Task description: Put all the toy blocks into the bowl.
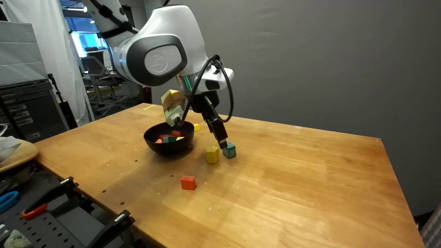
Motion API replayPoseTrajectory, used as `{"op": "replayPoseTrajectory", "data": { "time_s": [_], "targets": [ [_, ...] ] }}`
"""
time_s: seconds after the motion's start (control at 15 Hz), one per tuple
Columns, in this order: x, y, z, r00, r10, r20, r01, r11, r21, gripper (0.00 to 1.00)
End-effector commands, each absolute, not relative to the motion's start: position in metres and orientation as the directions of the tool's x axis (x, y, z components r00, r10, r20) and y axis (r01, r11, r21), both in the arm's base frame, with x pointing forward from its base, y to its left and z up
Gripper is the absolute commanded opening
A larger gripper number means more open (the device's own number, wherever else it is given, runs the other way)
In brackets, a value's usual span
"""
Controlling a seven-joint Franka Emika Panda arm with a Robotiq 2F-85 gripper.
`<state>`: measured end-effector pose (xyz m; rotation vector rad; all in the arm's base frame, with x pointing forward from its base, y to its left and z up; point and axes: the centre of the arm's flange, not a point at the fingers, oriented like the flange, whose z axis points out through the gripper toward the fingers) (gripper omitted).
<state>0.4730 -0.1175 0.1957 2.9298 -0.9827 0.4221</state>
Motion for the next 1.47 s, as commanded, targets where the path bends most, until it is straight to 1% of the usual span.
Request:
{"op": "replayPoseTrajectory", "data": {
  "time_s": [0.0, 0.07, 0.2, 0.4, 0.73, 0.8, 0.87, 0.93, 1.0, 1.27, 1.33, 1.4],
  "targets": [
    [0.458, -0.11, 0.226, 0.836, -0.443, 0.324, -0.438, -0.894, -0.091, 1.0],
    [0.468, -0.114, 0.209, 0.808, -0.513, 0.29, -0.521, -0.851, -0.055, 1.0],
    [0.468, -0.104, 0.219, 0.829, -0.47, 0.303, -0.474, -0.878, -0.065, 1.0],
    [0.479, -0.106, 0.192, 0.812, -0.527, 0.252, -0.536, -0.844, -0.036, 1.0],
    [0.489, -0.107, 0.16, 0.8, -0.582, 0.145, -0.583, -0.812, -0.039, 1.0],
    [0.491, -0.107, 0.158, 0.797, -0.591, 0.124, -0.589, -0.806, -0.055, 0.75],
    [0.494, -0.106, 0.156, 0.788, -0.605, 0.111, -0.602, -0.796, -0.062, 0.72],
    [0.496, -0.105, 0.156, 0.782, -0.616, 0.093, -0.612, -0.788, -0.074, 0.66],
    [0.498, -0.106, 0.155, 0.773, -0.63, 0.078, -0.625, -0.777, -0.083, 0.56],
    [0.503, -0.11, 0.152, 0.741, -0.669, 0.066, -0.663, -0.743, -0.092, 0.26],
    [0.504, -0.111, 0.153, 0.736, -0.674, 0.07, -0.668, -0.738, -0.093, 0.2],
    [0.503, -0.111, 0.154, 0.737, -0.672, 0.07, -0.666, -0.74, -0.092, 0.2]
  ]
}}
